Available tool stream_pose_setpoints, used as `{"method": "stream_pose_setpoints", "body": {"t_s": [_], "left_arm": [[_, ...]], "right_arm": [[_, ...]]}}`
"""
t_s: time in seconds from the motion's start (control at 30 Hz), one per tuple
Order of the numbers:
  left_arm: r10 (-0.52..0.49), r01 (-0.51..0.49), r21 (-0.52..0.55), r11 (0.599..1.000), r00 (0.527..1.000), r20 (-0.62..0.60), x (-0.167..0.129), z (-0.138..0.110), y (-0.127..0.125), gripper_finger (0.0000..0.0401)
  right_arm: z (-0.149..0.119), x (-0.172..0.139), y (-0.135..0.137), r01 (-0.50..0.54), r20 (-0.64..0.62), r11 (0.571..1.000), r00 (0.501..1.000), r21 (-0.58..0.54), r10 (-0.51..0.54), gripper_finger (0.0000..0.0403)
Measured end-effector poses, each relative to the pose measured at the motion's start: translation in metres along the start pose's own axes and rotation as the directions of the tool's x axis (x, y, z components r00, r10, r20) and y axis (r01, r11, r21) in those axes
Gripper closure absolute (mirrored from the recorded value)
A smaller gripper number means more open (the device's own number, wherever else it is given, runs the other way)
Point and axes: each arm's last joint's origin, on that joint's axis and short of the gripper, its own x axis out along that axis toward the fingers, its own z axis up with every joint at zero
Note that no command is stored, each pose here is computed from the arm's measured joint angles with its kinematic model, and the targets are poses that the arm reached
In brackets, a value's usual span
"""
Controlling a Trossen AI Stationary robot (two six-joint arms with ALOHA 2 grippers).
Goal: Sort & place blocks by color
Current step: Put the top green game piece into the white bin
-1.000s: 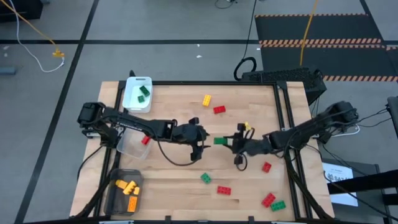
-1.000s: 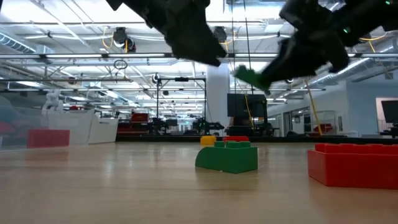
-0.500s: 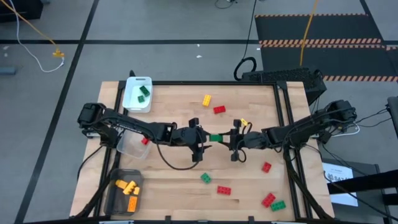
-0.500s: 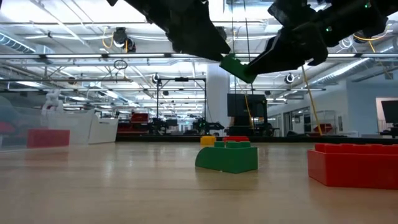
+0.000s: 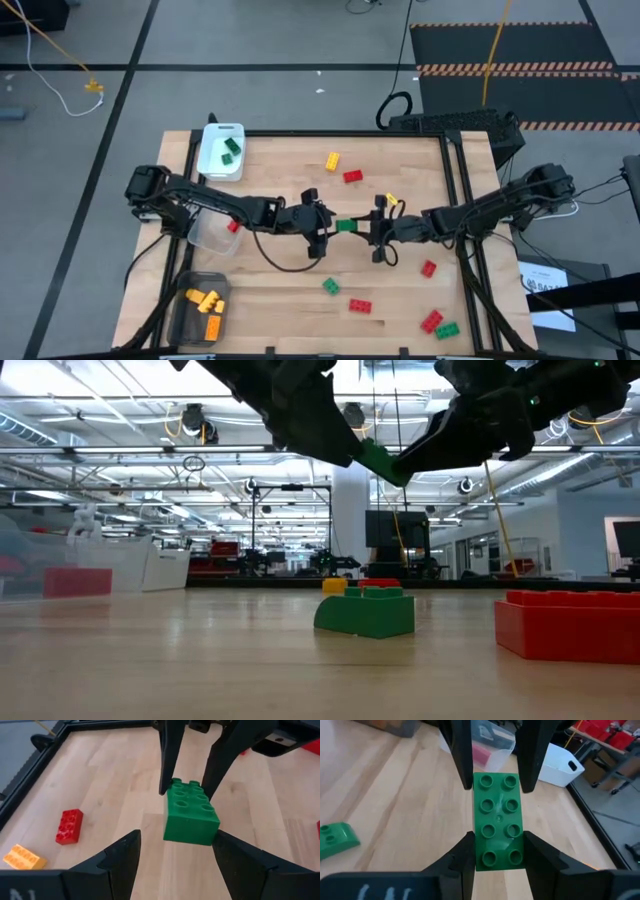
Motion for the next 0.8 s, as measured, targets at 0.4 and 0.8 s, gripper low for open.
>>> {"method": "stream_pose_setpoints", "body": {"t_s": [0.4,0.8], "left_arm": [[-0.055,0.055,0.010,0.998,0.994,0.095,-0.002,0.009,-0.009,0.0155],[-0.044,0.042,0.054,0.998,0.998,0.038,0.008,-0.001,-0.010,0.0162]], "right_arm": [[0.003,0.000,0.000,-0.043,0.035,0.999,0.999,0.029,0.042,0.0287],[0.003,0.001,-0.001,-0.036,0.036,0.999,0.999,0.033,0.035,0.0287]]}}
